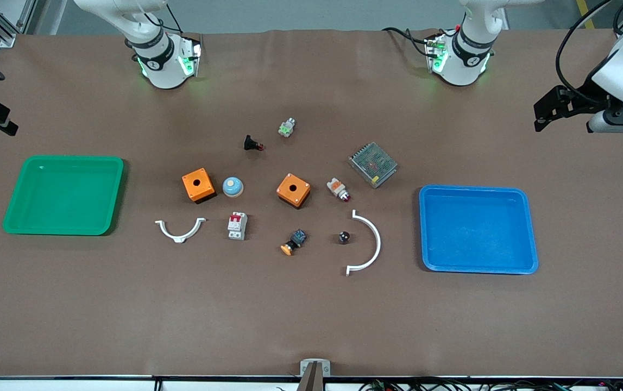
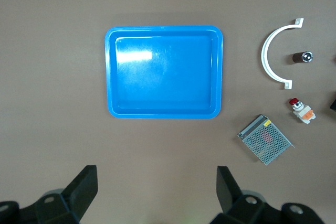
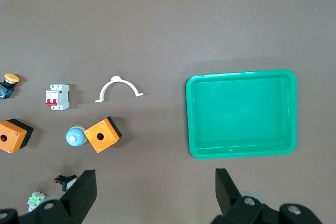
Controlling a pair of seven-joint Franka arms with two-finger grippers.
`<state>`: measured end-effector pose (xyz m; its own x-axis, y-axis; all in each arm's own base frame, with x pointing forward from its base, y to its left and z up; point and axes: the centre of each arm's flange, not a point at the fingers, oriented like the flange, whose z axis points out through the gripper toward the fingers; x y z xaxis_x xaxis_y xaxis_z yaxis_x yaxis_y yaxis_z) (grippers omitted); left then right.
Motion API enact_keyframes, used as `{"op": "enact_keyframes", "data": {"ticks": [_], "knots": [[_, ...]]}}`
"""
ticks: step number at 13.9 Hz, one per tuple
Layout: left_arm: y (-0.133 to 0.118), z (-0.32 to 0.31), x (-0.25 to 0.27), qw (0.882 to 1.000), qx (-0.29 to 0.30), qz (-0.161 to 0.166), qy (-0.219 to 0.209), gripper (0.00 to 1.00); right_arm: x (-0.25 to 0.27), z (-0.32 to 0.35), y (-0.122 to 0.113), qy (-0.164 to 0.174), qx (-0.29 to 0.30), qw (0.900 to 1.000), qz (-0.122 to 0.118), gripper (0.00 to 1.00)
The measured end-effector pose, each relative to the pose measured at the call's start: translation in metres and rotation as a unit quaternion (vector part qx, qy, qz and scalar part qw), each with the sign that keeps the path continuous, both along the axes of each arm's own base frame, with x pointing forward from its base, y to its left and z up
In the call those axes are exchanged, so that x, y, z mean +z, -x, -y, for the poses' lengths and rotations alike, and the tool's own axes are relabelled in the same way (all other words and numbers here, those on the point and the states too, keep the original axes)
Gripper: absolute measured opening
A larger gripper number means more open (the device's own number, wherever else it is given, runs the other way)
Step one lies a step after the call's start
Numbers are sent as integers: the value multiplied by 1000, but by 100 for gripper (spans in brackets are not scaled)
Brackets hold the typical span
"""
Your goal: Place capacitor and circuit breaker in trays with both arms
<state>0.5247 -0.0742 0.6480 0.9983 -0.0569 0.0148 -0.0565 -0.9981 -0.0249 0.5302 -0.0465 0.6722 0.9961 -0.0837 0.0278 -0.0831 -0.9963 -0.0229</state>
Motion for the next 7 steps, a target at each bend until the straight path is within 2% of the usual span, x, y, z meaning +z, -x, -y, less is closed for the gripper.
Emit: {"op": "enact_keyframes", "data": {"ticks": [5,7], "knots": [[-1,0,-2,1000,0,-3,0,100,-9,0,-8,1,0,1000,-3,100],[-12,2,-18,1000,-3,-17,1,100,-10,0,-13,2,-1,1000,7,100]]}}
